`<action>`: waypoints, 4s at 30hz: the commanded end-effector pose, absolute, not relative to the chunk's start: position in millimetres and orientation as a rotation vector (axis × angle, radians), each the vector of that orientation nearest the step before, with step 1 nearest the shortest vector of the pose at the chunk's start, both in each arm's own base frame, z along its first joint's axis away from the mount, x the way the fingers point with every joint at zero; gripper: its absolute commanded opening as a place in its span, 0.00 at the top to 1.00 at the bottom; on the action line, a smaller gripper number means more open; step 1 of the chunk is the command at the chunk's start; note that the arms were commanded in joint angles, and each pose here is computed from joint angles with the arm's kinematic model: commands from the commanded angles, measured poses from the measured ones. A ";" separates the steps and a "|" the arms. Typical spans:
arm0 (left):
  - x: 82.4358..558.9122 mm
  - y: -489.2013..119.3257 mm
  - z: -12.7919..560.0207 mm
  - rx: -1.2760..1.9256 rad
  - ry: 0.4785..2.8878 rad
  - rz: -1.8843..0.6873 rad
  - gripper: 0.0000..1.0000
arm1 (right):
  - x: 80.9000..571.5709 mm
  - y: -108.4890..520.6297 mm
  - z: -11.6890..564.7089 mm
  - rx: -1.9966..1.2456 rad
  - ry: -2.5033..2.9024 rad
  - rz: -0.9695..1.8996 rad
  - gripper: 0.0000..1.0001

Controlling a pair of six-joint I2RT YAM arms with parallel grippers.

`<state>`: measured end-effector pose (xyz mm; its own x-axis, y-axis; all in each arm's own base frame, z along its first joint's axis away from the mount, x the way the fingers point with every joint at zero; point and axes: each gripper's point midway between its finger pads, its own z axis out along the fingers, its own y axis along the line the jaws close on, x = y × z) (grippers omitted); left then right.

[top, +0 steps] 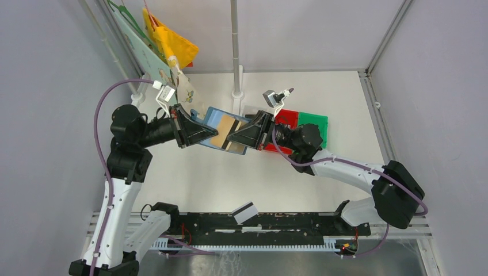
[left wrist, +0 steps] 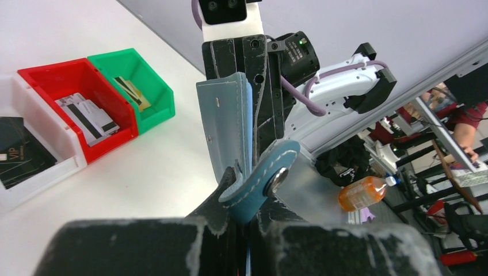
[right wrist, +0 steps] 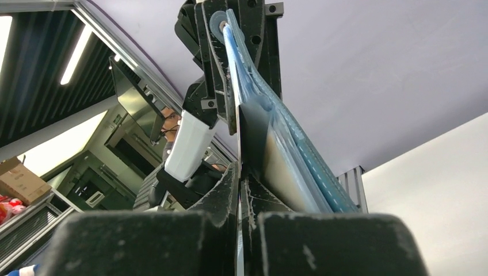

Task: Take the credit cards out of the card holder
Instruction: Remove the credit card from the card holder, then place the credit card in the storage box, then remove the credit card from the card holder.

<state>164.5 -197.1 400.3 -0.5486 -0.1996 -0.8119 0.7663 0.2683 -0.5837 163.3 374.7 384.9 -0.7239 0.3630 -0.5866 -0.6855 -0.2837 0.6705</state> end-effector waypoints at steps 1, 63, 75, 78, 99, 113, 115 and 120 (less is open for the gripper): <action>162.8 -193.1 419.8 0.602 1.595 -1.315 0.98 | 161.2 351.0 403.2 -0.450 1.218 2.028 1.00; 151.1 -193.5 430.6 0.699 1.557 -1.303 0.98 | 359.7 85.1 118.7 -0.072 2.360 0.027 0.64; 147.9 -195.4 440.3 0.697 1.532 -1.342 0.98 | 341.6 151.6 261.7 -0.206 1.948 0.559 0.25; 146.7 -195.5 442.7 0.693 1.528 -1.352 0.98 | 295.2 211.1 306.4 -0.390 1.677 1.032 0.11; 138.6 -197.5 460.1 0.676 1.497 -1.422 0.98 | 153.3 311.3 397.7 -0.539 1.047 1.793 0.15; 120.4 -197.7 471.1 0.727 1.465 -1.472 0.98 | 156.7 316.1 395.7 -0.498 1.039 1.834 0.61; 119.2 -197.5 472.1 0.730 1.460 -1.471 0.98 | 155.5 317.8 396.1 -0.506 1.037 1.839 0.62; 118.4 -197.5 471.1 0.733 1.461 -1.473 0.98 | 151.9 321.1 397.0 -0.517 1.036 1.849 0.63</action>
